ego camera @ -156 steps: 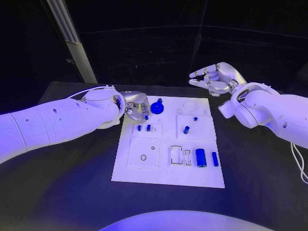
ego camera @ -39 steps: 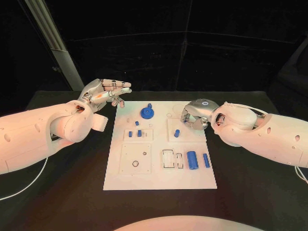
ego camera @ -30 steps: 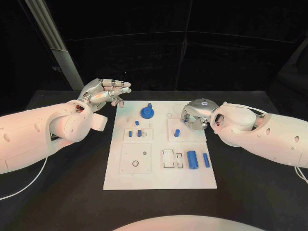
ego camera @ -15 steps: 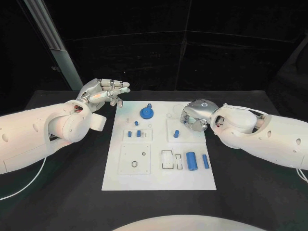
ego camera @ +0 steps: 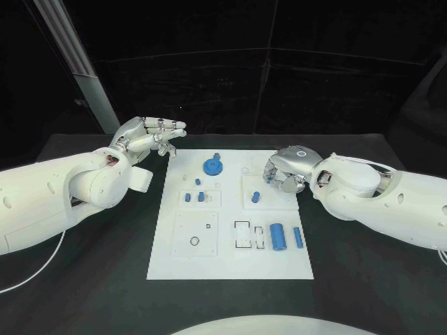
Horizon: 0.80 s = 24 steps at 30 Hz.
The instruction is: Assemble the parts on the task board
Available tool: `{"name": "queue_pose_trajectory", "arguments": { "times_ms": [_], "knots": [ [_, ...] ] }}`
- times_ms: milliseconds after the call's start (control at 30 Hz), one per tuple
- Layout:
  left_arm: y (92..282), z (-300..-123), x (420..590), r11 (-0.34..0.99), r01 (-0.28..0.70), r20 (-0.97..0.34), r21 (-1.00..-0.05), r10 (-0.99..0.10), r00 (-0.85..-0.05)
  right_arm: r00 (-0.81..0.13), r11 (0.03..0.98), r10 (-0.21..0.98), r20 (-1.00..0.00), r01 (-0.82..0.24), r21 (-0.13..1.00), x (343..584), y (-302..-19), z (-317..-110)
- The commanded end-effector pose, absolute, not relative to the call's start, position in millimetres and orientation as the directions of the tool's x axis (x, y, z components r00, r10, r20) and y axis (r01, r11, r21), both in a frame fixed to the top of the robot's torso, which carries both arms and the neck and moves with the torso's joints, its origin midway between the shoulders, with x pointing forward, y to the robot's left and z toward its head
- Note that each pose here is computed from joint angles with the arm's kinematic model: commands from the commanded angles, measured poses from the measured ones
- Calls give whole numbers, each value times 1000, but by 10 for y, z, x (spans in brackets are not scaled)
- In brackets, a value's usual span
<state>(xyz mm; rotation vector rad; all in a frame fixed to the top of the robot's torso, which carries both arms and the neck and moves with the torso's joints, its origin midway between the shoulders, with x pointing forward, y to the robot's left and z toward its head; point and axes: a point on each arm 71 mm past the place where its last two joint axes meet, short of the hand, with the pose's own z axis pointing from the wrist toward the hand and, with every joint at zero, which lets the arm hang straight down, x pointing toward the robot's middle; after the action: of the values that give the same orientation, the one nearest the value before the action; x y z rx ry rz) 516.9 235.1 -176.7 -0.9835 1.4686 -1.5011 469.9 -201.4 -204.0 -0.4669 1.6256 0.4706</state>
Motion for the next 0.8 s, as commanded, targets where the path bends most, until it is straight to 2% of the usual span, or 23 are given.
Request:
{"name": "queue_pose_trajectory", "arguments": {
  "times_ms": [33,367,800],
  "knots": [
    [2351,-1758,5176,-11,25,1,-1000,-926,-377,-93,832,18,-996,-550,66,4679,-2025,-1990],
    [2357,-1760,5179,-10,26,0,-1000,-927,-375,-93,807,92,-991,-576,129,4506,-1965,-1843],
    [2323,-1763,5171,-14,27,2,-1000,-925,-381,-94,706,188,-978,-679,201,4268,-1521,-1673]
  ]
}}
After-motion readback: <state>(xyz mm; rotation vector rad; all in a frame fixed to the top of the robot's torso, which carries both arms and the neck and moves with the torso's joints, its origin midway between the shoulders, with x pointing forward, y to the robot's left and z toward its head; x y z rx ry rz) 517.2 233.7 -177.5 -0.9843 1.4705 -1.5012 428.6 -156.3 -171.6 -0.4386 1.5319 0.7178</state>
